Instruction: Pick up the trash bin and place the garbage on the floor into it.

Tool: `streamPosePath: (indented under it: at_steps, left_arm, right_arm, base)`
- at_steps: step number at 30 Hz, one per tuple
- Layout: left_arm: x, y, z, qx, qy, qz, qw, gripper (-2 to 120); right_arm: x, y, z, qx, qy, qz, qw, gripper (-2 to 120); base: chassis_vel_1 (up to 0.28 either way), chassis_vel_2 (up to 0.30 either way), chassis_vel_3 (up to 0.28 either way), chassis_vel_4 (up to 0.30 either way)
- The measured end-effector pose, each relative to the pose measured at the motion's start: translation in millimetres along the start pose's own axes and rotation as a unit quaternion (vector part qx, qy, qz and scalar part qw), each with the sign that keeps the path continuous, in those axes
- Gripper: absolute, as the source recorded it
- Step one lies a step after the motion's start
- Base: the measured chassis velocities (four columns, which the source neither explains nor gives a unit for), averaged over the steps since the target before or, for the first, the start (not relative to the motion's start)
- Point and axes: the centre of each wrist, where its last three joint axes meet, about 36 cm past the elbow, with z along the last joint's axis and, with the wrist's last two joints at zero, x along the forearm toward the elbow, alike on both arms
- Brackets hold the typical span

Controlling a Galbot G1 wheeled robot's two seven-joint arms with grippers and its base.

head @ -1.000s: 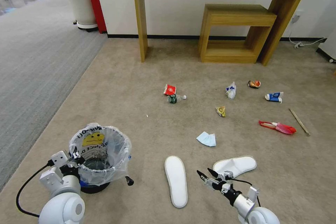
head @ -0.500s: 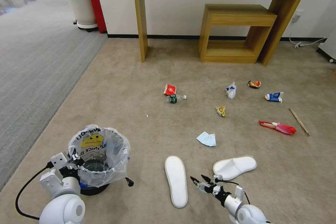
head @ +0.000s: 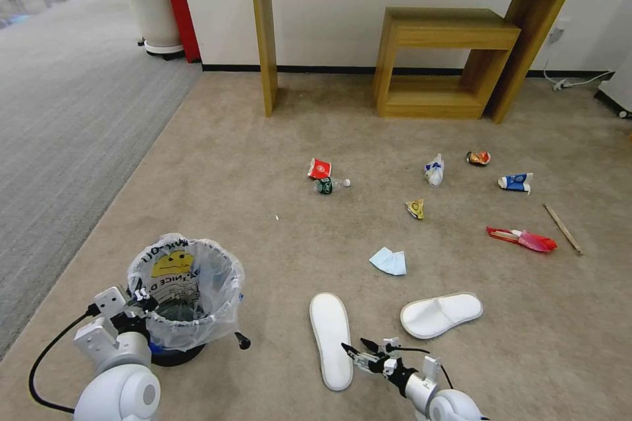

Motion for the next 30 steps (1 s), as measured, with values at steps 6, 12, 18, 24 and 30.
streamPosePath:
  at_steps: [6, 12, 18, 24, 30]
  left_arm:
    - [2.0, 3.2, -3.0, -0.002, -0.004, -0.001, 1.0, 3]
    - [2.7, 3.6, -3.5, -0.002, -0.006, -0.001, 1.0, 3]
    - [2.6, 3.4, -3.6, -0.001, -0.008, 0.0, 1.0, 3]
    - [2.9, 3.6, -3.5, 0.0, -0.009, 0.0, 1.0, 3]
    - [4.6, 3.0, -2.3, 0.001, -0.009, 0.001, 1.0, 3]
  right_arm:
    - [-26.6, 11.8, 9.6, 0.003, 0.008, -0.013, 1.0, 84]
    - [-41.8, 20.6, 17.1, 0.007, 0.008, -0.019, 1.0, 79]
    - [-42.5, 20.6, 20.7, 0.014, 0.01, -0.014, 1.0, 61]
    - [-42.6, 21.1, 24.8, 0.02, 0.01, -0.01, 1.0, 39]
    - [-41.2, 19.6, 28.8, 0.027, 0.012, -0.007, 1.0, 17]
  base:
    - [0.0, 0.0, 0.0, 0.0]
    - [0.0, 0.0, 0.0, 0.0]
    - [0.0, 0.0, 0.0, 0.0]
    - [0.0, 0.0, 0.0, 0.0]
    - [0.0, 0.0, 0.0, 0.0]
